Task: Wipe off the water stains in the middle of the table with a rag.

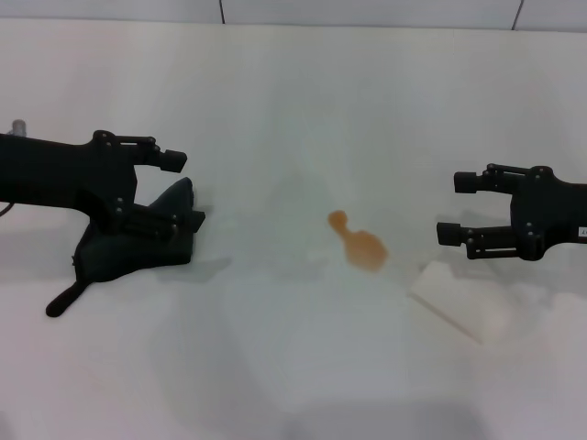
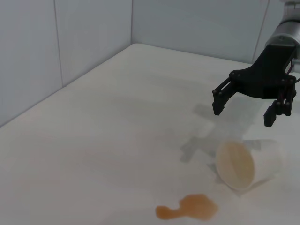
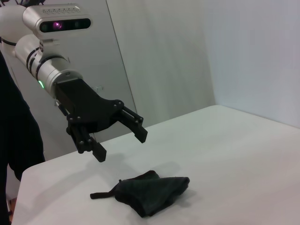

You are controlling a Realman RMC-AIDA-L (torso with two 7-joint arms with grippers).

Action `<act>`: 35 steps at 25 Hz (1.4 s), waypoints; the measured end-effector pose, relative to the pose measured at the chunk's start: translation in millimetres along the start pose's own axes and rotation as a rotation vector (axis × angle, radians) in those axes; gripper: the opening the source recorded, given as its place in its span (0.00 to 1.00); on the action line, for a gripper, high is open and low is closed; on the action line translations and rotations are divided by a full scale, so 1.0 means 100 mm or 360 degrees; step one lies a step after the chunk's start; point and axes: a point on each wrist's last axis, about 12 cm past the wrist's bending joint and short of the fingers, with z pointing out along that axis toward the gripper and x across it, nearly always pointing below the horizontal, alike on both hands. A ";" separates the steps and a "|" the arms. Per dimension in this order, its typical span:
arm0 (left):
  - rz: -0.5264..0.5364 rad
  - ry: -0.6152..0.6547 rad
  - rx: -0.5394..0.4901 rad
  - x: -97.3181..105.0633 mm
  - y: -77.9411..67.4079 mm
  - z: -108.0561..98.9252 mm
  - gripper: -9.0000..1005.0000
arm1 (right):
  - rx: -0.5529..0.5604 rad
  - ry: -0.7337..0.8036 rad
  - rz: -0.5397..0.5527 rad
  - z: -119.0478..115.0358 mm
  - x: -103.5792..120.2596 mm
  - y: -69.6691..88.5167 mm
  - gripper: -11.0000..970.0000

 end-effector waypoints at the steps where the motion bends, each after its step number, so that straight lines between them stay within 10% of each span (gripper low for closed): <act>1: -0.0001 0.0001 0.0000 0.00 0.00 0.00 0.88 | 0.0000 0.0000 0.0000 0.00 0.00 0.00 0.88; 35: 0.0000 0.0013 0.0019 -0.02 0.00 0.03 0.88 | 0.0045 0.0095 0.0081 -0.12 -0.08 0.03 0.88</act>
